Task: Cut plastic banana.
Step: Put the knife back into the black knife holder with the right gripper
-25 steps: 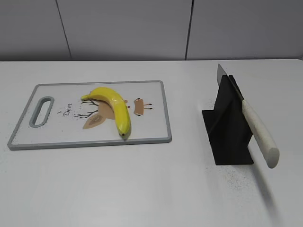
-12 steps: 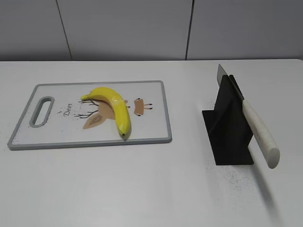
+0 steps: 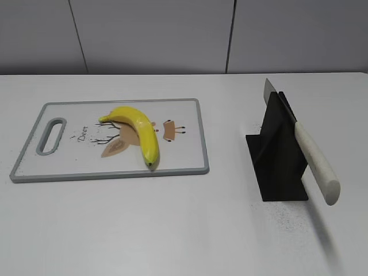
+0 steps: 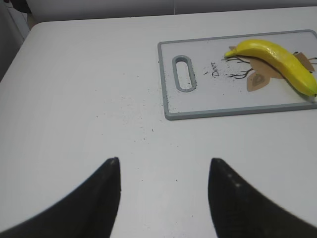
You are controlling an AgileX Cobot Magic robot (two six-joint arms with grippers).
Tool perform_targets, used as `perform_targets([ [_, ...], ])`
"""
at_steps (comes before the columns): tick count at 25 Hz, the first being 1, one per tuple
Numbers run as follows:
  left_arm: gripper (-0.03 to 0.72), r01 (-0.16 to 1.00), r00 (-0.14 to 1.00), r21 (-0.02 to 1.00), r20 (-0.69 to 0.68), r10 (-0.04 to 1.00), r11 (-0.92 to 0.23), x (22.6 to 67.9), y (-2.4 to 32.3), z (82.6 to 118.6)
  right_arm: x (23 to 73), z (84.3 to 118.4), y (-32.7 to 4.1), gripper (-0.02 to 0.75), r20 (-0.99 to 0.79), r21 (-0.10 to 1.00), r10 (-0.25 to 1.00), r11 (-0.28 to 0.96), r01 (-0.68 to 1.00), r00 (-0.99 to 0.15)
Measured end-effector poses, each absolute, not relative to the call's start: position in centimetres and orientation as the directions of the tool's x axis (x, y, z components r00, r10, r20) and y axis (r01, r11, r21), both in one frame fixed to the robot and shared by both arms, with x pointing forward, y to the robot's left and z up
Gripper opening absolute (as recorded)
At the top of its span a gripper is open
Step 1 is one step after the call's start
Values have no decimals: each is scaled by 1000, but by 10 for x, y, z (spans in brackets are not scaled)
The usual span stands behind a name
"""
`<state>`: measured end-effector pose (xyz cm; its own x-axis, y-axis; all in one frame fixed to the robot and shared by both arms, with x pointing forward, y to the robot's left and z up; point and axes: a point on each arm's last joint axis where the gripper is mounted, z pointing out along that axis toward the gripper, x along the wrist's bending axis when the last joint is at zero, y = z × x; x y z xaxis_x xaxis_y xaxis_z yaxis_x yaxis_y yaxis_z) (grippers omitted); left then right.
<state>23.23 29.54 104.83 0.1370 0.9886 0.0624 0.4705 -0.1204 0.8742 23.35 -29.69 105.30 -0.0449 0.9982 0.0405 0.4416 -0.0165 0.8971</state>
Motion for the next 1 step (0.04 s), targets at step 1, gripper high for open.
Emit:
perform_targets([
  [1, 545, 470, 137, 874, 62, 989, -120, 232, 295, 1048, 233, 1053, -297, 505, 40, 897, 998, -17, 442, -45],
])
